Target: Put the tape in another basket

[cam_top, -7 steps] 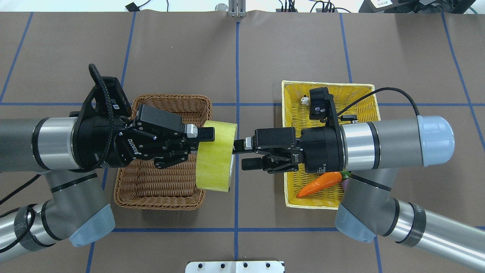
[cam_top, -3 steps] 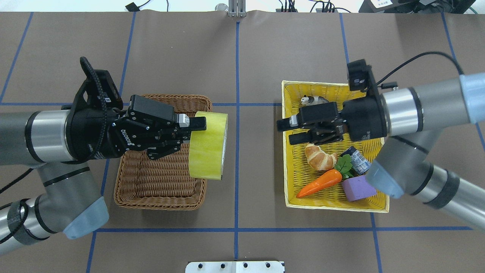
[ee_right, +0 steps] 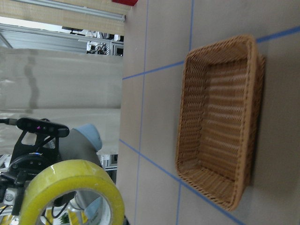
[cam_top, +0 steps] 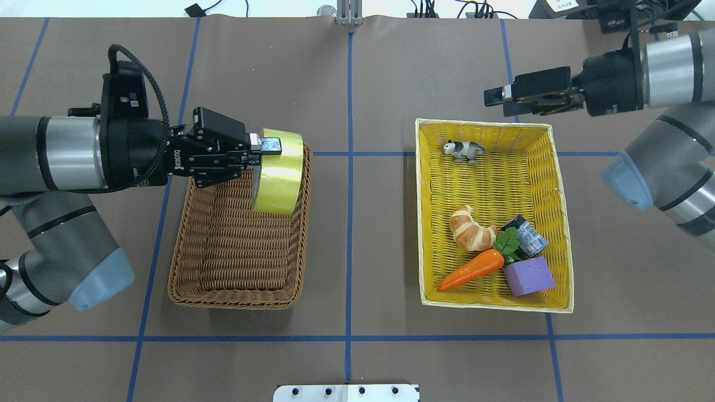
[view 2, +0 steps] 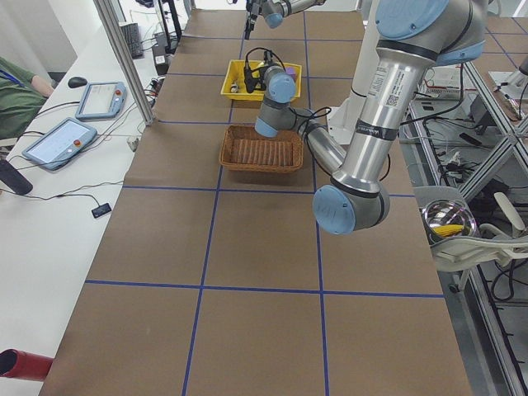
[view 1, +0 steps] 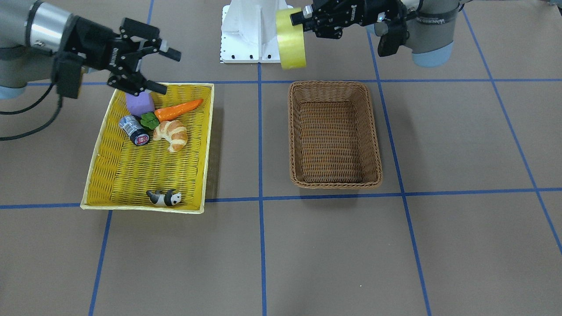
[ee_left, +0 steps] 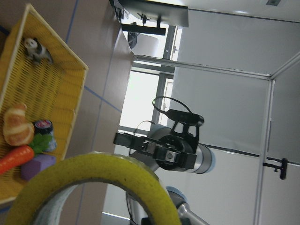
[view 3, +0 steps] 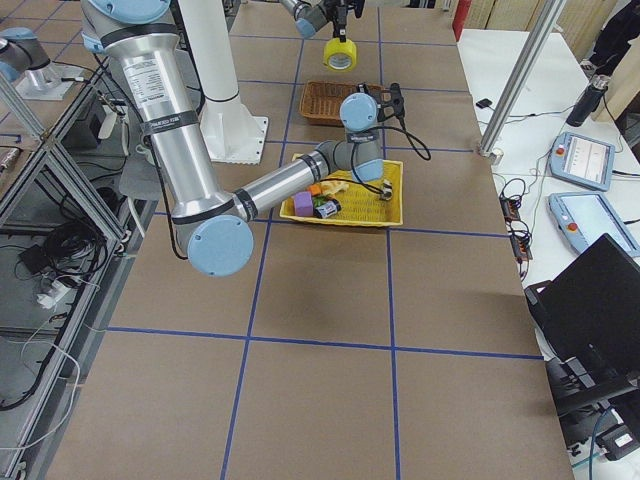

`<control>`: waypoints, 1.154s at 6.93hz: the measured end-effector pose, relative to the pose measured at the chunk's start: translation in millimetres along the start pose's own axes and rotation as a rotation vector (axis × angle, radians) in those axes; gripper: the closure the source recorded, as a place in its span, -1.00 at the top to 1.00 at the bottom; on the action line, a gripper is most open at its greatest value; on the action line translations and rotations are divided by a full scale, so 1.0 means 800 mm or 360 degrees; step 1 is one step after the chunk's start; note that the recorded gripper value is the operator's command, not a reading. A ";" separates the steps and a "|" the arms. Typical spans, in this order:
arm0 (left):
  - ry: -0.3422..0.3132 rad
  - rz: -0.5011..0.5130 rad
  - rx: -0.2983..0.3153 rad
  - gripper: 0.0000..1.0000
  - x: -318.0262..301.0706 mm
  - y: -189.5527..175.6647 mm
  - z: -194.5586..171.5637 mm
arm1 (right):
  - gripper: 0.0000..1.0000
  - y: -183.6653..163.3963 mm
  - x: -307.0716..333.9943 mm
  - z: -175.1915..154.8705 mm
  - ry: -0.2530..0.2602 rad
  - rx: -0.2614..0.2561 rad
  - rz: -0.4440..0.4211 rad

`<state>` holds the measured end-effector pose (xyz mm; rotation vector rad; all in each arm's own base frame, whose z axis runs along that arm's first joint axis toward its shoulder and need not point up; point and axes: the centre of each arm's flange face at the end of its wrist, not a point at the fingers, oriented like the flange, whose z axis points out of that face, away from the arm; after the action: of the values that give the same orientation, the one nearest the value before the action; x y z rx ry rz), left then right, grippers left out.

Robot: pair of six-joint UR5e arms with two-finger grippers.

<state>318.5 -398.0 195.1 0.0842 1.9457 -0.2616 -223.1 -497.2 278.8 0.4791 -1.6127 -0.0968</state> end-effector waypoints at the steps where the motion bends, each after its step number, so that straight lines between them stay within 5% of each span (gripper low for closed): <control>1: -0.0158 0.0091 0.0041 -1.00 -0.006 -0.016 0.002 | 1.00 -0.029 0.015 -0.014 0.0152 0.0070 -0.0135; 2: -0.0362 0.0192 0.0068 -1.00 -0.012 -0.032 0.003 | 1.00 -0.058 0.033 -0.034 0.0331 0.0140 -0.0211; 4: -0.0827 0.0373 0.0027 -1.00 -0.033 -0.046 0.014 | 1.00 -0.097 0.071 -0.075 0.0644 0.0108 -0.0295; 7: -0.1312 0.0450 -0.0141 -1.00 -0.094 -0.018 0.059 | 1.00 -0.114 0.133 -0.125 0.0944 -0.0185 -0.0408; 8: -0.1419 0.0468 -0.0161 0.03 -0.112 0.002 0.081 | 1.00 -0.115 0.142 -0.140 0.0994 -0.0287 -0.0370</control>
<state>412.1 -405.1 254.1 0.1548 1.0381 0.0100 -94.9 -596.5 365.9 0.4942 -0.9250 -0.2398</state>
